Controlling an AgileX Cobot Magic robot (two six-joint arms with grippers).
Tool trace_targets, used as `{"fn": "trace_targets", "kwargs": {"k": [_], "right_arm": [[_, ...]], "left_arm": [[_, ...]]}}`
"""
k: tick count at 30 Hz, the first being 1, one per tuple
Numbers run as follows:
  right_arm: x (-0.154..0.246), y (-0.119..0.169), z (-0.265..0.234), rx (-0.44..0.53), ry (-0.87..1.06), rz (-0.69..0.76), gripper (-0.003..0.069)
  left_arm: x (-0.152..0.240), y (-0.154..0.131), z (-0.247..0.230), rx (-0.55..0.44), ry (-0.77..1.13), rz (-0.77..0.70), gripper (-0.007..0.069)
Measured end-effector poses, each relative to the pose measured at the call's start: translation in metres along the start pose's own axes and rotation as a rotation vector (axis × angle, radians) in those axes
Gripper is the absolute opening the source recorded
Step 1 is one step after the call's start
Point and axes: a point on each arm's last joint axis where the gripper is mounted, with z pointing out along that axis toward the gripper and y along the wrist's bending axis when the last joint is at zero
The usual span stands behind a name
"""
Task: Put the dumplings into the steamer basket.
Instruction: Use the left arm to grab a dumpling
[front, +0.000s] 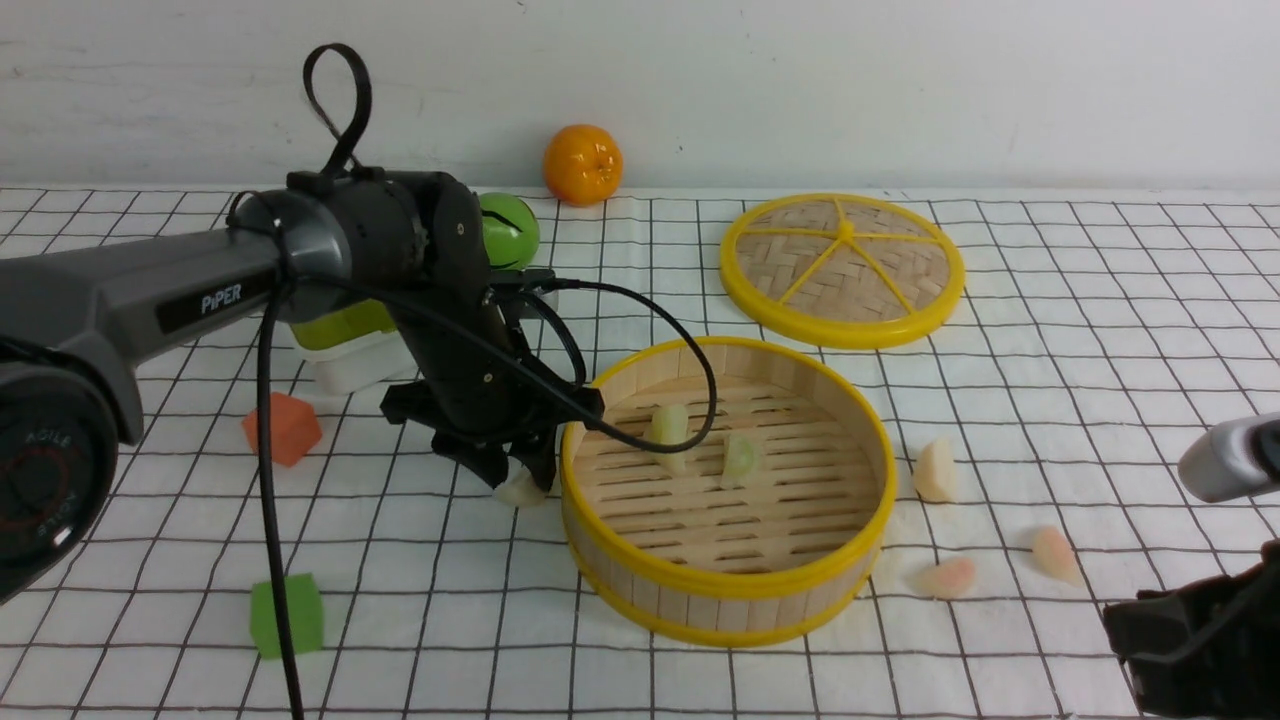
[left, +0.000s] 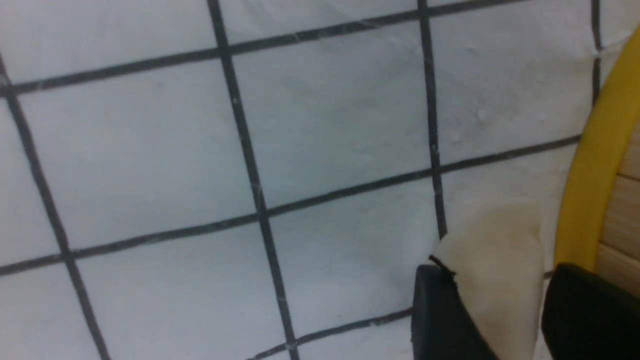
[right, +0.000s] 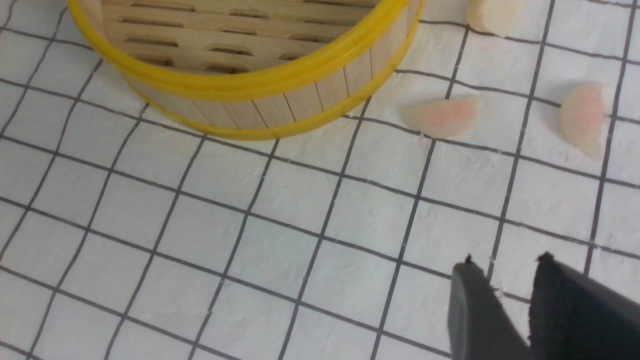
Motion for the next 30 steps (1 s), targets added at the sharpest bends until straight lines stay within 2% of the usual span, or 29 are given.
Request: {"fn": "trace_targets", "kwargs": {"k": [2,4,5,7,10,20,28,30], "right_arm": [[0.0,0.0,0.0,0.0,0.0,0.0,0.0177],[0.0,0.0,0.0,0.0,0.0,0.0,0.0177],[0.0,0.0,0.0,0.0,0.0,0.0,0.0177],[0.0,0.0,0.0,0.002,0.0,-0.003,0.0177],[0.0,0.0,0.0,0.002,0.0,-0.003,0.0179],[0.0,0.0,0.0,0.003,0.001,-0.005,0.0188],[0.0,0.0,0.0,0.004,0.001,-0.007,0.0188],[0.0,0.0,0.0,0.004,0.001,-0.007,0.0188]], "left_arm": [[0.0,0.0,0.0,0.0,-0.004,0.0,0.0248],[-0.001,0.0,-0.001,0.0,-0.01,0.001,0.0151],[-0.001,0.0,-0.001,0.0,-0.012,0.001,0.0143],[-0.002,0.0,-0.003,0.0,-0.019,0.003,0.0041],[-0.003,-0.001,-0.004,0.001,-0.023,0.004,-0.0007],[-0.002,0.001,-0.022,-0.039,-0.039,-0.002,-0.0012],[-0.003,-0.001,-0.029,-0.027,-0.051,-0.024,-0.0011],[-0.003,-0.001,-0.029,-0.027,-0.051,-0.024,0.0015]]}}
